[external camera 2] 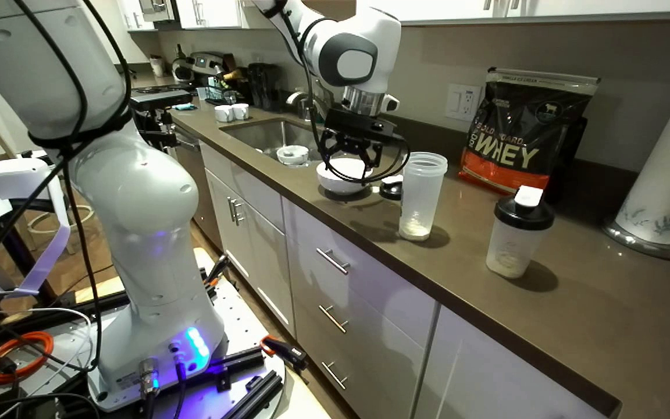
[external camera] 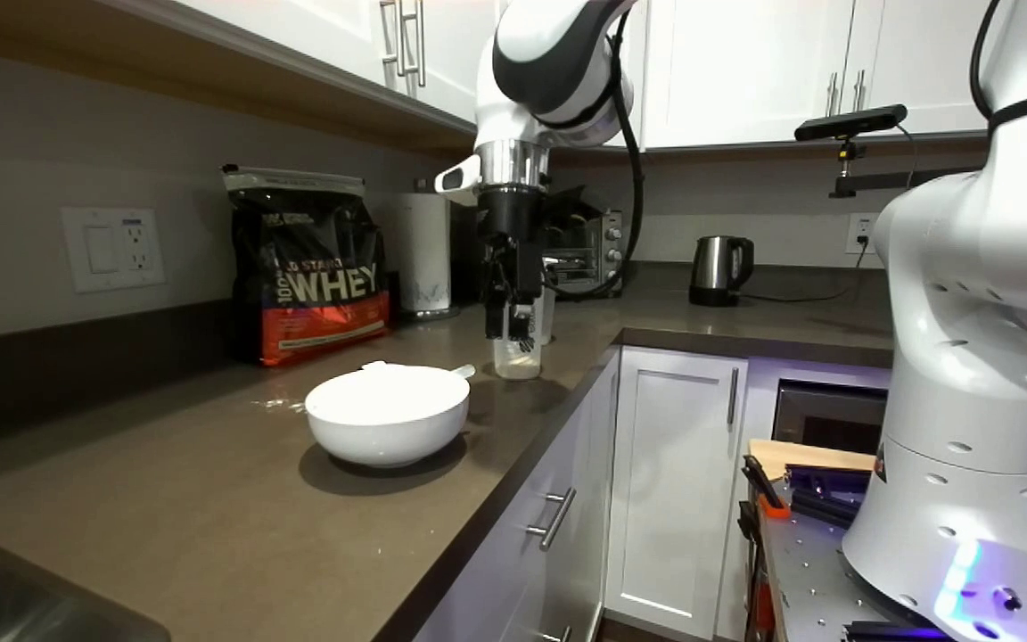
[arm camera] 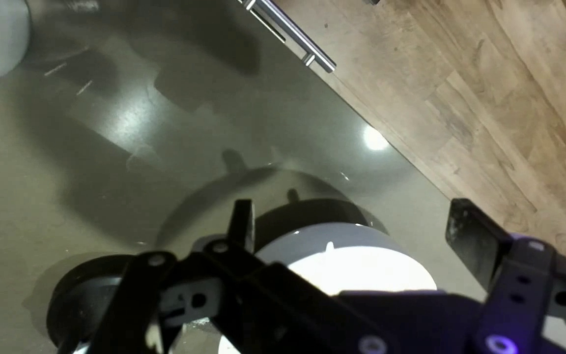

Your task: Scoop some powder and put it in the bottle

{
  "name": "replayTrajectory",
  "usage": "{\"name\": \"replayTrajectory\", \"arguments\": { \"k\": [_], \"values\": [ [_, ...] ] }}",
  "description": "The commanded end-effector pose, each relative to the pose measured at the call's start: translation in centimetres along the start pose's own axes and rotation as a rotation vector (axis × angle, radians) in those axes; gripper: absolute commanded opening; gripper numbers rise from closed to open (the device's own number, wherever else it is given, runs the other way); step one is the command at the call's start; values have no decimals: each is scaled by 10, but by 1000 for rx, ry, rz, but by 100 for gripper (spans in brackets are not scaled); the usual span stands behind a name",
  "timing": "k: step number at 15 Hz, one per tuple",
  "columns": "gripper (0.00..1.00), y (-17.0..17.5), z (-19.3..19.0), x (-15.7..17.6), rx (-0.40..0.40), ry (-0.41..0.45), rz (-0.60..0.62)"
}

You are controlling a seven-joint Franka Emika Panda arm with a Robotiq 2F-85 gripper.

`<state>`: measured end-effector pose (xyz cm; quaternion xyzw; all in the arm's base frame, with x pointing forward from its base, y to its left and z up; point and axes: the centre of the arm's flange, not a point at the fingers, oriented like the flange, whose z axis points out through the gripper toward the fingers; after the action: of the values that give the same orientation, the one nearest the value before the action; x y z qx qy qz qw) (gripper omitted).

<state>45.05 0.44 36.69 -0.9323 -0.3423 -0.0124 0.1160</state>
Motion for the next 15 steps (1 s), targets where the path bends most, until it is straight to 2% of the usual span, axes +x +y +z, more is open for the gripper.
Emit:
{"name": "replayTrajectory", "arguments": {
  "k": [1, 2, 3, 4, 5, 6, 15],
  "values": [
    [100, 8, 1, 16, -14, -18, -25],
    [100, 8, 2, 18, -16, -20, -32],
    [95, 8, 3, 20, -16, -21, -37],
    [97, 9, 4, 22, -15, -23, -41],
    [95, 9, 4, 24, -17, -24, -40],
    [100, 9, 4, 25, -17, -25, -42],
    [100, 7, -4, 17, -56, -31, 39]
  ]
}}
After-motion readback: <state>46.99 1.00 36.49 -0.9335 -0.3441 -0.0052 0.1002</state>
